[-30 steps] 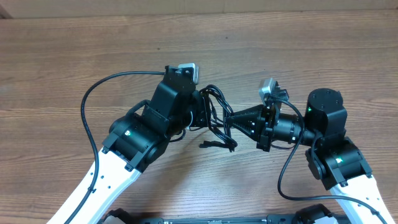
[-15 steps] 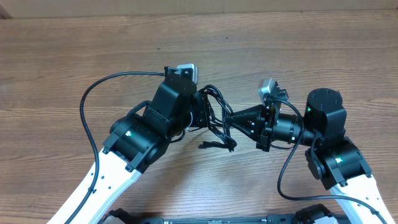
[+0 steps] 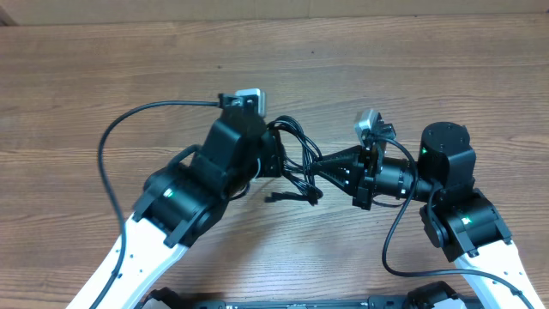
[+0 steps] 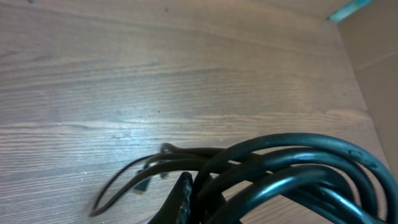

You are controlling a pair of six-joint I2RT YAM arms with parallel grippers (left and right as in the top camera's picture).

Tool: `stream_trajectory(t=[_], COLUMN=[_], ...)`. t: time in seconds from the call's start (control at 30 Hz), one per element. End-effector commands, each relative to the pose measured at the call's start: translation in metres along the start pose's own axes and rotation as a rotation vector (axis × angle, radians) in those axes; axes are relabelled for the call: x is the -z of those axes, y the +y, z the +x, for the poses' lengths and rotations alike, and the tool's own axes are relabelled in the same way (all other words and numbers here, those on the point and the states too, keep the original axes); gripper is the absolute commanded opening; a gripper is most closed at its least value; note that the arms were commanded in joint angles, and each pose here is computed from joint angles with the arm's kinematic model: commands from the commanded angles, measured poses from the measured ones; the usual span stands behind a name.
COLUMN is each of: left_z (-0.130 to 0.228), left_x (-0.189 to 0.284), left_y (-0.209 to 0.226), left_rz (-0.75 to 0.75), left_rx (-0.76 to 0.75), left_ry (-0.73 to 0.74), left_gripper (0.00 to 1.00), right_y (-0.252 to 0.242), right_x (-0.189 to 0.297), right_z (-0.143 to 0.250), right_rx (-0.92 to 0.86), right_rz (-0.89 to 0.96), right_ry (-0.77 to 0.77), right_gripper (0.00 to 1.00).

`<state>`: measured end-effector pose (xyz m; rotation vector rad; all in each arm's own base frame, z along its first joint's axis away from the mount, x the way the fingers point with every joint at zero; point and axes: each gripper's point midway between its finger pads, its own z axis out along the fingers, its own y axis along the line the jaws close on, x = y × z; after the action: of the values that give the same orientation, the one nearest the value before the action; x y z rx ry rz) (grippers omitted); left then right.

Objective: Untangle cables

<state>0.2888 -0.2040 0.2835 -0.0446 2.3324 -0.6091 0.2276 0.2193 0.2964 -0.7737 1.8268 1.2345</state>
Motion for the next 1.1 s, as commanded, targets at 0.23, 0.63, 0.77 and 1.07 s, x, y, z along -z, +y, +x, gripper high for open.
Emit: stream_trajectory(t=[0.23,0.63,0.77,1.07], left_z=[-0.023,-0.029,-0.032,-0.027], left_x=[0.029,0.044,0.05,0.056], left_y=[0.026,0.028,0.031,0.035], left_rz=[-0.1,-0.101,-0.11,-0.121], left_rx=[0.021,0.026,0.029,0.016], left_ry=[-0.125,-0.17,-0.197,-0.181], left_gripper=[0.04,0.04,0.05,0.04], right_y=[-0.003,-0.037,-0.05,-0.055], right_x=[0.004,0.009,0.014,0.016], right_z=[-0.009,0.008,0.02,0.028], right_rx=[0.006,-0.083,-0.124,-0.149], right_rz=[0.05,0.247,0.326,0.356], right_ry=[-0.017,0.026,0.059,0.082], right_gripper=[0.04,0.04,0.04,0.15])
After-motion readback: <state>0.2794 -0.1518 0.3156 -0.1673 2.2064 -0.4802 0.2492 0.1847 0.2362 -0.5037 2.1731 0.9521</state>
